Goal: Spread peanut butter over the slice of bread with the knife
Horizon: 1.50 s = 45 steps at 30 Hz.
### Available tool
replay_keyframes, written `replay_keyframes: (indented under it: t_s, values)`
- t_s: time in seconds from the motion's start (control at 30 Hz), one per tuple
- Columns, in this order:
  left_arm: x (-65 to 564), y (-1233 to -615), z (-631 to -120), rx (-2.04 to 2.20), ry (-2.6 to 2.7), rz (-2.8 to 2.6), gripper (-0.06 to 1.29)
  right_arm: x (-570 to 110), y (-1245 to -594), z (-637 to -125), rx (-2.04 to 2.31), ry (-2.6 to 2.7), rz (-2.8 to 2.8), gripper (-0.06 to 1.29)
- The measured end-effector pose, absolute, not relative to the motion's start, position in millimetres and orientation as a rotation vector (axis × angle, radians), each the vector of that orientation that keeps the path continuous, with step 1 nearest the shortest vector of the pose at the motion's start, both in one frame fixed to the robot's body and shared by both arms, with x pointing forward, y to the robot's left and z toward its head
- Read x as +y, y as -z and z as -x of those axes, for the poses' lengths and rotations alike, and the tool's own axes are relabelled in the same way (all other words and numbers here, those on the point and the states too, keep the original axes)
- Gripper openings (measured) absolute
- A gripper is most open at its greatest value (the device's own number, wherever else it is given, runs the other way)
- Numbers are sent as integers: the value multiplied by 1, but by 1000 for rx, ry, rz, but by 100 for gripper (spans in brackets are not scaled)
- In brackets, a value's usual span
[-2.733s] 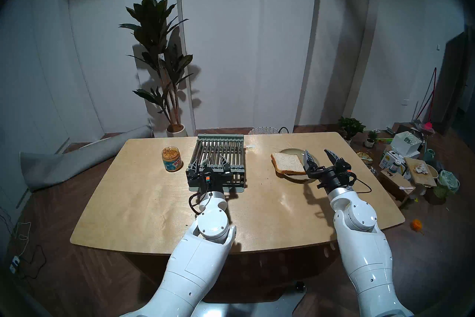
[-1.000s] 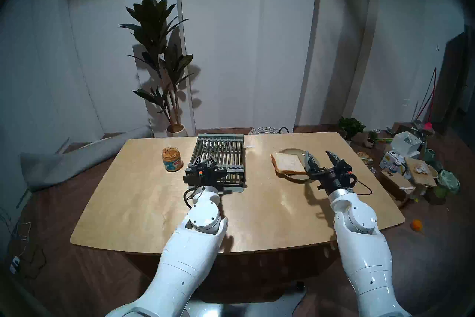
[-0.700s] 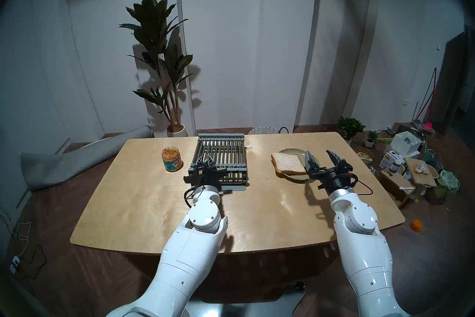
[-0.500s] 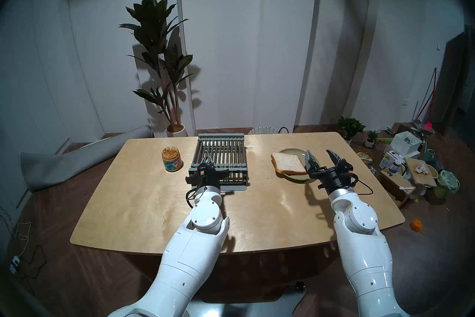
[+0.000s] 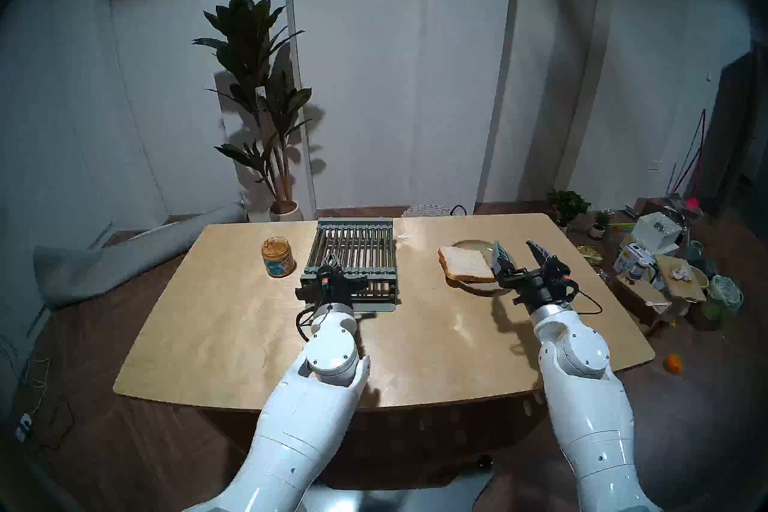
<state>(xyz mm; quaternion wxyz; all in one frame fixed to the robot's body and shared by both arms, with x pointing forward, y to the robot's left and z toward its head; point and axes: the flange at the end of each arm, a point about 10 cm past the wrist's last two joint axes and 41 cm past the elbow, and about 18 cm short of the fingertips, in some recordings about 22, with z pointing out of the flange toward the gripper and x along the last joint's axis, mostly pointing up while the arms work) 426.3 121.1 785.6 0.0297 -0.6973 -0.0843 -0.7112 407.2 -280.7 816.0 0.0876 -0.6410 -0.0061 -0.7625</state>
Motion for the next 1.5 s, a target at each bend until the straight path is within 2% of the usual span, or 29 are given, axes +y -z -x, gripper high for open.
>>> replay_keyframes:
  t_s: [1.0, 1.5]
  values:
    - [119, -895, -424, -278, 2286, 2246, -3, -281, -812, -411, -19, 2250, 1903, 125]
    - [155, -933, -407, -112, 2147, 2260, -3, -269, -809, -414, -42, 2220, 1892, 125]
